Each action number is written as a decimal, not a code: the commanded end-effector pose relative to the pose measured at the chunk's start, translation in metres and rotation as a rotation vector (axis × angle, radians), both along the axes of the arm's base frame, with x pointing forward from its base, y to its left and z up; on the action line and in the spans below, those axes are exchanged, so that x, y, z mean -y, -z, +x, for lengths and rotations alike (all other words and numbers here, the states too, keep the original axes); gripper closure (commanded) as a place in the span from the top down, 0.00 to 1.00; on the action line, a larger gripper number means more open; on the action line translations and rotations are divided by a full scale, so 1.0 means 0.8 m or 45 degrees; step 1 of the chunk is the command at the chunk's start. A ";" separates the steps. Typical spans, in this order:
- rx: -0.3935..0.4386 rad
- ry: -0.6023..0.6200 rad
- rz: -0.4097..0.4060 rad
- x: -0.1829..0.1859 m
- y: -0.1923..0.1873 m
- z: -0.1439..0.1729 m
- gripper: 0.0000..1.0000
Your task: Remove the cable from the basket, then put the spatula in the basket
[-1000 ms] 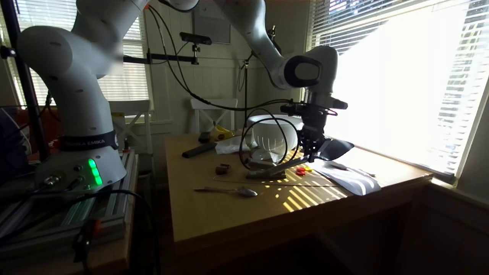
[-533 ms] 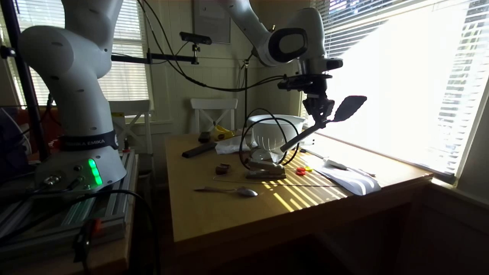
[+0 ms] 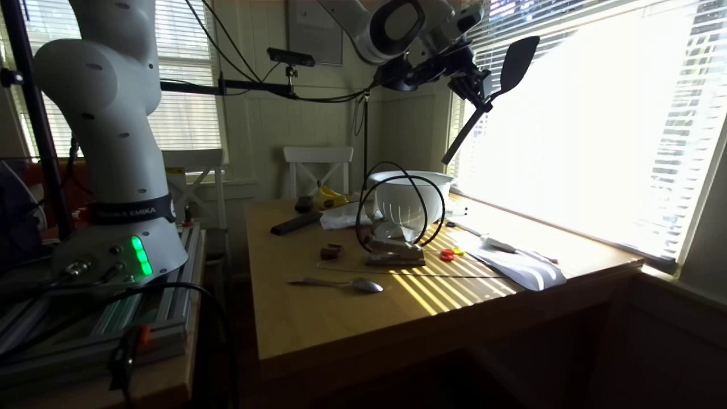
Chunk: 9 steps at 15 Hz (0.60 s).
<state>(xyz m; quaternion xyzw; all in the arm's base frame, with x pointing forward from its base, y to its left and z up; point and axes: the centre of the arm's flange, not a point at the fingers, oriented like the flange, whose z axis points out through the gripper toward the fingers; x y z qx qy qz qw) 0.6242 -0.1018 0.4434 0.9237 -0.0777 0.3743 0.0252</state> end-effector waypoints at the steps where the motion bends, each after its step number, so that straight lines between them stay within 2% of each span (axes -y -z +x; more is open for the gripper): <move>1: 0.154 -0.042 -0.042 -0.051 -0.033 0.001 0.06; 3: 0.117 -0.160 -0.047 -0.078 -0.037 0.024 0.06; 5: 0.032 -0.320 -0.021 -0.108 -0.030 0.047 0.06; 9: -0.169 -0.517 0.031 -0.163 0.017 0.074 0.06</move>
